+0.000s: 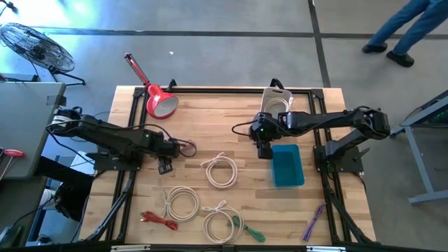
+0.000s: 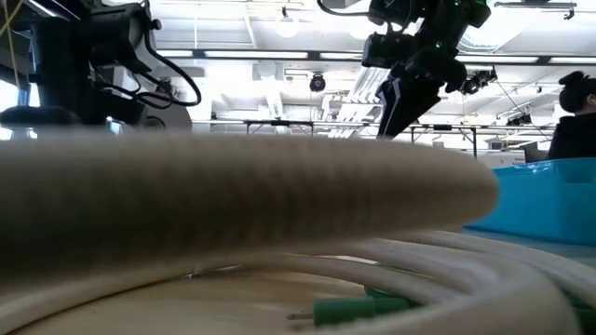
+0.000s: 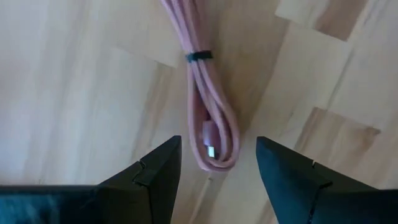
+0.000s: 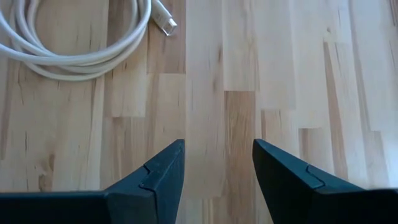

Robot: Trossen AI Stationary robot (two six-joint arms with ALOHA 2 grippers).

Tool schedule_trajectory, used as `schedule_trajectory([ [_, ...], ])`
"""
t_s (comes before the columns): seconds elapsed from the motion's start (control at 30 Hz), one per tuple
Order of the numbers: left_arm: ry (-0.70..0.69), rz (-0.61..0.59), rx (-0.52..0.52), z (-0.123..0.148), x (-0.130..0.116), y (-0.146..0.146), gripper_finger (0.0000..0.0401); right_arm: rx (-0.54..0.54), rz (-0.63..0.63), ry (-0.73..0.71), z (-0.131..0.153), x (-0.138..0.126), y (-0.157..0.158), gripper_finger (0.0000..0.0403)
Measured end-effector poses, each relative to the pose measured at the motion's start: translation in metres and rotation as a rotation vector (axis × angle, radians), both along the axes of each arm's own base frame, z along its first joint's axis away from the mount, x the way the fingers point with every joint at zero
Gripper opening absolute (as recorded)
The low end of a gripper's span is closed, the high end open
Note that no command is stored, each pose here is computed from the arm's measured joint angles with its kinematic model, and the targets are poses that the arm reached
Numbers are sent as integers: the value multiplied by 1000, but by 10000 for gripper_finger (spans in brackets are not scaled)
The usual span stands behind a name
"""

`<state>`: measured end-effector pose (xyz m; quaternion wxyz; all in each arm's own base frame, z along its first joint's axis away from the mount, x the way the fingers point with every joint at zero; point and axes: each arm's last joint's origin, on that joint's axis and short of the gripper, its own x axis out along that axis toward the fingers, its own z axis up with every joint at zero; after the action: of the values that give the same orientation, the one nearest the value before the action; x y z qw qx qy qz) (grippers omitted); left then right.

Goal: Pick & Place USB Port
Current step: Put the pink charger cable into the blue bin

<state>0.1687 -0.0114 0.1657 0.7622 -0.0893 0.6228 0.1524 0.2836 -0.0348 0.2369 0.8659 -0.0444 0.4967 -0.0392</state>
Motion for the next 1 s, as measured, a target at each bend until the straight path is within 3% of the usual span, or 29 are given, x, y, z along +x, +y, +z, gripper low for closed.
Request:
schedule_trajectory([
  [0.33,-11,1,-6,-2,0,0,200,31,19,-8,0,1,1,181],
  [0.83,-40,34,10,-31,-11,2,199,51,31,-24,1,2,2,181],
  [1.0,-26,29,26,-38,-16,2,154,49,57,-36,2,4,9,181],
])
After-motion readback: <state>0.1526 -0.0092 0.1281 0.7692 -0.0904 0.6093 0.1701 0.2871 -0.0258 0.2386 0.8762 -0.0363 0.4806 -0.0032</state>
